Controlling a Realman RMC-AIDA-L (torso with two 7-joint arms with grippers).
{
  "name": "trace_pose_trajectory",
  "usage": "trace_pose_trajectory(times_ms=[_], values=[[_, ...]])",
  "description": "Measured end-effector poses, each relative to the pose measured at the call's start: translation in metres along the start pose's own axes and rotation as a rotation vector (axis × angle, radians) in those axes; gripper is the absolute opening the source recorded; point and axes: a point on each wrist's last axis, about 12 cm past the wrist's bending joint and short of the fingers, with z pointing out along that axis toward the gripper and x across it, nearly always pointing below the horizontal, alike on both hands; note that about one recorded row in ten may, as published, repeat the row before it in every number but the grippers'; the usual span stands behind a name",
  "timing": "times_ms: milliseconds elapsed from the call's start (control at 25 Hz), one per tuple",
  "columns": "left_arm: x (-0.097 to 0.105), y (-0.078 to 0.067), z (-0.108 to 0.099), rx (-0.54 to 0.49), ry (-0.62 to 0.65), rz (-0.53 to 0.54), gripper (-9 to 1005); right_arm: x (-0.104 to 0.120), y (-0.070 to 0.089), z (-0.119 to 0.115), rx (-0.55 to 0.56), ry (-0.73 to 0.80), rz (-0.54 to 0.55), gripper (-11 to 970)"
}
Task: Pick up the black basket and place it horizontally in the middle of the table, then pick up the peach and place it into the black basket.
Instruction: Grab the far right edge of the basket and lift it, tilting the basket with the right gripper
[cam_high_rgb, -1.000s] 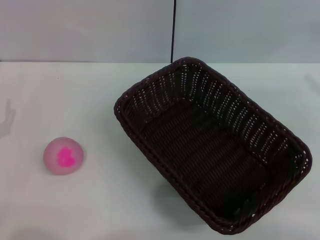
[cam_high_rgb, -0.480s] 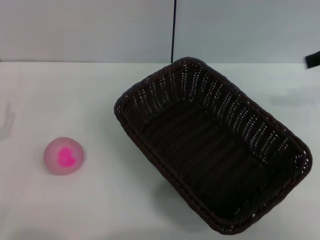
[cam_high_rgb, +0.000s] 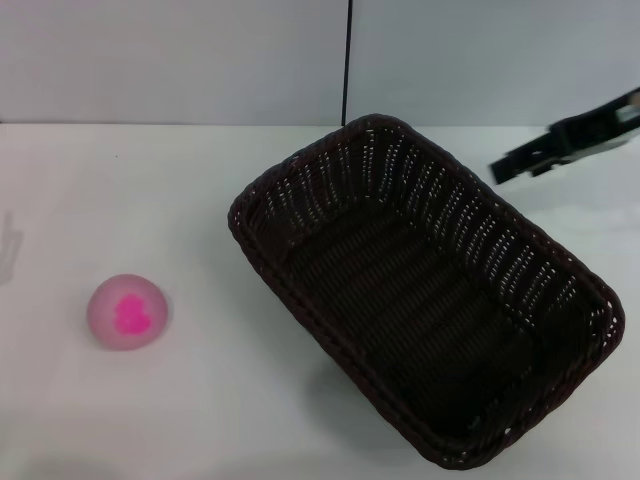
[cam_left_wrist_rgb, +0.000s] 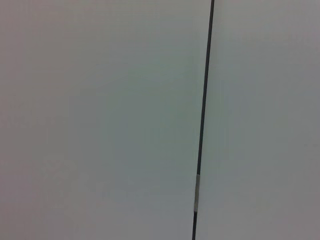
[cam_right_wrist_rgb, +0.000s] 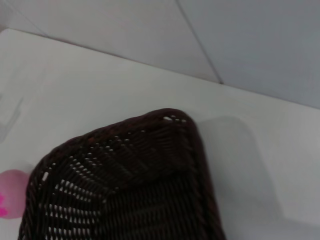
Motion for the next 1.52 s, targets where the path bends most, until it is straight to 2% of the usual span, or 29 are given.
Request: trace_pose_trajectory(times_ms=[120,400,520,920,1160,1320,1520], values=[[0.000,0.000,0.001,0.001,-0.001,0.001,798,-0.004,0.008,0.023,-0.012,0.027,-0.020,652],[-0.001,0.001,0.002,-0.001,-0.001,0.003,793,-0.008,0.021,0.055,-0.009,0.094,-0.048,650],[0.000,0.003,0.001,-0.008,0.001,0.007,791,-0.008,0.022,0.065,0.036,0.124,-0.052,649],[0.001,0.005,-0.004,-0.015,0.010,0.011,785,-0.007,0.021,0.070,0.081,0.138,-0.069,646],[0.001,0.005,-0.004,-0.014,0.010,0.010,781,-0.006,0.020,0.071,0.085,0.130,-0.072,420],[0.001,0.004,-0.004,-0.013,0.010,0.010,778,-0.007,0.021,0.072,0.093,0.133,-0.118,219],[0.001,0.005,-0.007,-0.014,0.007,0.012,775,-0.011,0.024,0.068,0.103,0.129,-0.212,186]])
